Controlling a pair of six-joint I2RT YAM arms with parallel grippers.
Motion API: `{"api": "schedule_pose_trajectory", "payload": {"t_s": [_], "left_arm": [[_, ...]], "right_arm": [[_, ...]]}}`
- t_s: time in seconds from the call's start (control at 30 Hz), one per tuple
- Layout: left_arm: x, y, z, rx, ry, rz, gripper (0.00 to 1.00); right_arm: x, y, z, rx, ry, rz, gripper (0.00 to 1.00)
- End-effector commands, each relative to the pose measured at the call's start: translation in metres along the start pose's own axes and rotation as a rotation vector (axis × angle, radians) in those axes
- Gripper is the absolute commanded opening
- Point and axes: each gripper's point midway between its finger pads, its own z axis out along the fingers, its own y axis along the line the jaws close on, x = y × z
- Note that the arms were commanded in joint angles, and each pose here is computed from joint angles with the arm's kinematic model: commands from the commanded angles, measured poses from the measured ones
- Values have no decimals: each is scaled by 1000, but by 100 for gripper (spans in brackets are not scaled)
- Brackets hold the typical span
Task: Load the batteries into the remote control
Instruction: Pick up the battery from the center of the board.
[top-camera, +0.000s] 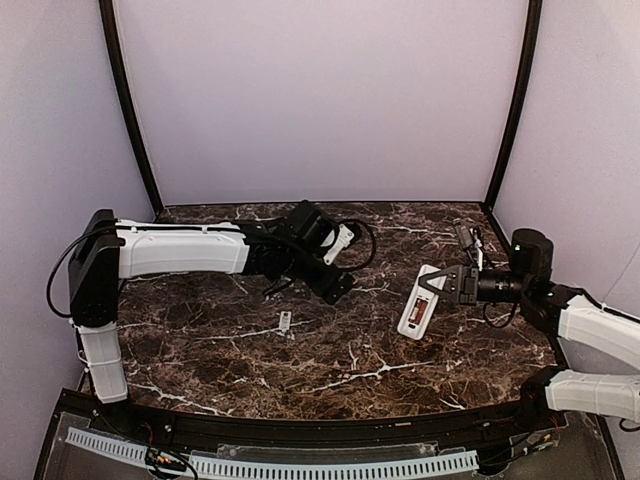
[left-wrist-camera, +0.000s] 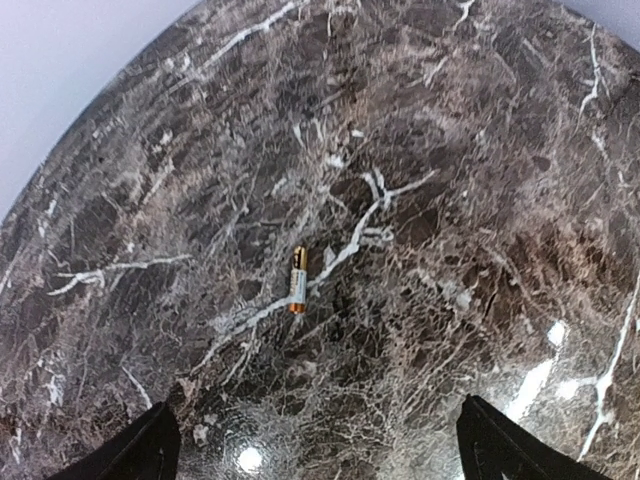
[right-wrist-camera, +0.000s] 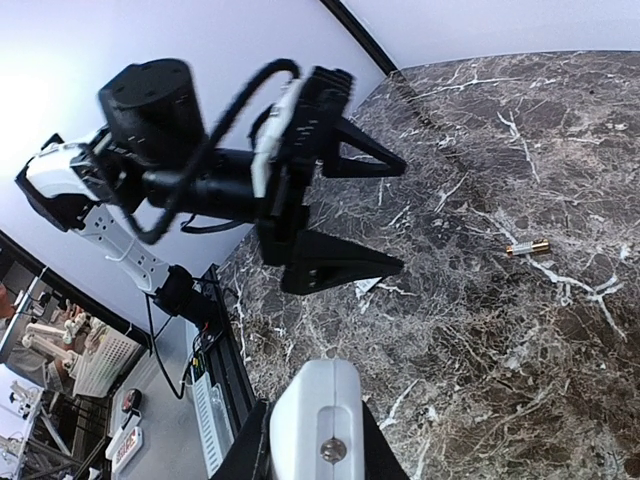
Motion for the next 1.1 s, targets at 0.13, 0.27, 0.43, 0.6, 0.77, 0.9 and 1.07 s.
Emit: {"api": "schedule_pose_trajectory", "payload": {"t_s": [0.13, 0.27, 0.43, 0.6, 0.77, 0.9, 1.07], "left_arm": [[16, 18, 40, 120, 122, 43, 88], [11, 16, 62, 143, 147, 56, 82], [16, 8, 88, 173, 185, 62, 75], [9, 11, 105, 156, 189, 65, 71], [18, 9, 126, 150, 233, 66, 67], [21, 13, 135, 127, 260, 76, 61], [28, 19, 136, 91, 288, 75, 53]], "right_arm": [[6, 11, -6, -50, 10, -62, 0], [8, 7, -6, -41, 14, -53, 0], [10, 2, -5, -30, 22, -39, 0], [11, 0, -6, -26, 26, -31, 0], [12, -3, -5, -22, 32, -20, 0], [12, -6, -5, -16, 36, -15, 0], [12, -9, -4, -9, 36, -11, 0]]}}
